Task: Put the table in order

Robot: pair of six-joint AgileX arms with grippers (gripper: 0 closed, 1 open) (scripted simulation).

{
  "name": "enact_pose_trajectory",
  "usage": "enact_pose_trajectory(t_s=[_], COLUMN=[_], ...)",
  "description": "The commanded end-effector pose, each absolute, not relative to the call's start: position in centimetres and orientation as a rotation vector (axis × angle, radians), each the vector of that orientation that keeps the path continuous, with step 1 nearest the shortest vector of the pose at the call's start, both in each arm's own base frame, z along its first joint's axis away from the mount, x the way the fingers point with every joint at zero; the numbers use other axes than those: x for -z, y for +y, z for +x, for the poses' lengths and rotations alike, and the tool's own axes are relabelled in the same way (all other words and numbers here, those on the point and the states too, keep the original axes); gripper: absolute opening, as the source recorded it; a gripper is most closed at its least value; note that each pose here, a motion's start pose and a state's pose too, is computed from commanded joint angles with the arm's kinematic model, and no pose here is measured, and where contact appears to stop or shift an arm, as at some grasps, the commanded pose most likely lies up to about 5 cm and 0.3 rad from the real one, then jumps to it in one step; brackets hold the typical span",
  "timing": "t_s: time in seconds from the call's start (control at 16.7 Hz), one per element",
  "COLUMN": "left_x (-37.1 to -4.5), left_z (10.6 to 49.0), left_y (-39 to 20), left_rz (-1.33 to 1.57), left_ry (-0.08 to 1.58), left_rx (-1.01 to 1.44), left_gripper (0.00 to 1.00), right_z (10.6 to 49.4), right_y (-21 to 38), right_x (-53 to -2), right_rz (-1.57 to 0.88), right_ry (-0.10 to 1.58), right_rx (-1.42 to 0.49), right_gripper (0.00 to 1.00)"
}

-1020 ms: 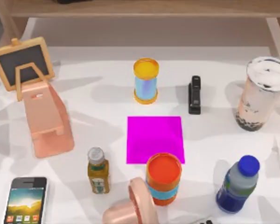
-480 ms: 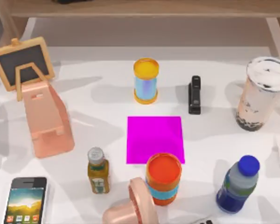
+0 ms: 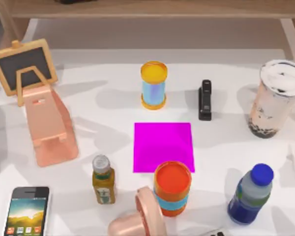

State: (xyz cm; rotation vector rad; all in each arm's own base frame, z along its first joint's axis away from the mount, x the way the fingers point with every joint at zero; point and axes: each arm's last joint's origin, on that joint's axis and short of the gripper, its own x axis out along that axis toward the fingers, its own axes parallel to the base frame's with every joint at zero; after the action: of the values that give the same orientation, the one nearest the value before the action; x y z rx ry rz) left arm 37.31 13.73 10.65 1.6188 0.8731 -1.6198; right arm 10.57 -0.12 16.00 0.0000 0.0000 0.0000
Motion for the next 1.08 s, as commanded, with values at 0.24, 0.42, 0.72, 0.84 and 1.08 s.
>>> enact_pose_trajectory(t_s=[0.24, 0.42, 0.72, 0.84, 1.08], left_x=[-10.65, -10.65, -10.65, -10.65, -10.65], left_z=[37.31, 37.31, 37.31, 37.31, 37.31], left_y=[13.73, 13.73, 13.73, 13.73, 13.73], left_rz=[1.619, 1.619, 1.619, 1.619, 1.619], left_ry=[0.873, 0.873, 0.873, 0.873, 0.873], left_rx=[1.620, 1.620, 1.620, 1.620, 1.620], left_gripper=[0.92, 0.70, 0.32, 0.17, 0.00], right_z=[10.57, 10.57, 10.57, 10.57, 10.57], right_y=[-0.12, -0.12, -0.12, -0.12, -0.12], right_x=[-16.00, -16.00, -16.00, -16.00, -16.00], right_rz=[0.000, 0.000, 0.000, 0.000, 0.000], right_ry=[0.000, 0.000, 0.000, 0.000, 0.000], right_rx=[0.000, 0.000, 0.000, 0.000, 0.000], right_gripper=[1.00, 1.00, 1.00, 1.00, 1.00])
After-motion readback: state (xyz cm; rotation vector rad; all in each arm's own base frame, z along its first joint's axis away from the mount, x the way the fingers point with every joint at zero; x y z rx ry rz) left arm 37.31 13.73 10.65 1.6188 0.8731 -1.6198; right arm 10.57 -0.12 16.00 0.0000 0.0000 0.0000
